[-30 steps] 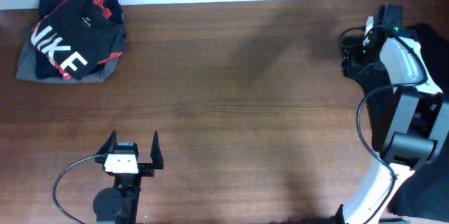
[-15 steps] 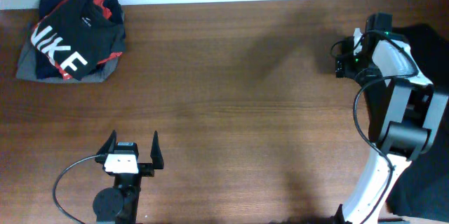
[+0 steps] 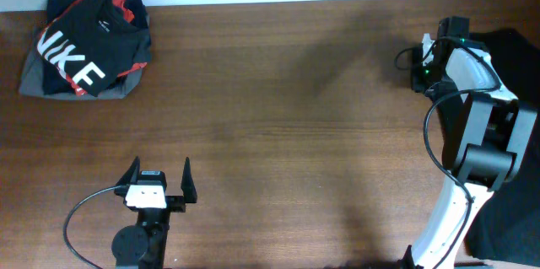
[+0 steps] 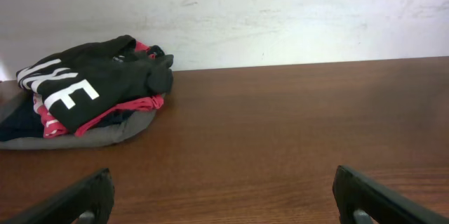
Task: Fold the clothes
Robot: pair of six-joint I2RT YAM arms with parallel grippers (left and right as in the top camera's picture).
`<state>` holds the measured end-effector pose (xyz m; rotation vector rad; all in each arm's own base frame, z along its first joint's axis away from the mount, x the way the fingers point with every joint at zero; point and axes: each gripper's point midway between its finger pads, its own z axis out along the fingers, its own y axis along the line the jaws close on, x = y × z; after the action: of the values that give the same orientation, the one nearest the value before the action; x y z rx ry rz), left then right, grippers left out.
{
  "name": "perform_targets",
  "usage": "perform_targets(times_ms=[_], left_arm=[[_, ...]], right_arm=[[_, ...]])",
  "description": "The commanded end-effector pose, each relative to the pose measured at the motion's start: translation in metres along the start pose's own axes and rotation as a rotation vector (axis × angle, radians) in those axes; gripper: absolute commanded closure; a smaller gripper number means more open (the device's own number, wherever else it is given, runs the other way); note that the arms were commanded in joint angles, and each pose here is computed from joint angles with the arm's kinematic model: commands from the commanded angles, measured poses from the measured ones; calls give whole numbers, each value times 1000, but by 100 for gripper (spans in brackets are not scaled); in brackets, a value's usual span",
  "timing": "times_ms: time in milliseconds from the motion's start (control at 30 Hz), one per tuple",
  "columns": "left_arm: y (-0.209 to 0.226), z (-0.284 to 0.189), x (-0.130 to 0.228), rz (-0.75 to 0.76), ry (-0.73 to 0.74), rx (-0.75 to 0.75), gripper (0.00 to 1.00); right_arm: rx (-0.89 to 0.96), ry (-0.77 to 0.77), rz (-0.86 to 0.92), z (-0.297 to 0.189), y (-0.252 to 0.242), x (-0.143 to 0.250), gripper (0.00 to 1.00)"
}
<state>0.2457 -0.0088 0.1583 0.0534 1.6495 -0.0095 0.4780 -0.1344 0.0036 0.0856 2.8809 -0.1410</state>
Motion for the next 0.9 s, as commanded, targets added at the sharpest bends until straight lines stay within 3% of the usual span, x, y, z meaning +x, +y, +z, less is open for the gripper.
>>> perform_targets(times_ms=[0,67,467,700,867], left_arm=[[3,0,2,15,0,-16,1],[3,0,2,15,0,-16,1],[3,0,2,15,0,-16,1],[3,0,2,15,1,-16,0],[3,0,2,15,0,-16,1]], right_arm=[[-86,-11,-3,6,19,-4,88],[-126,-21,-13,5,30,-7,96],[-460,-116,-113,-21,156,-34,96],[-587,-139,-199,-43,266,-32,96],[-654,-128,-276,-62,354,-9,96]])
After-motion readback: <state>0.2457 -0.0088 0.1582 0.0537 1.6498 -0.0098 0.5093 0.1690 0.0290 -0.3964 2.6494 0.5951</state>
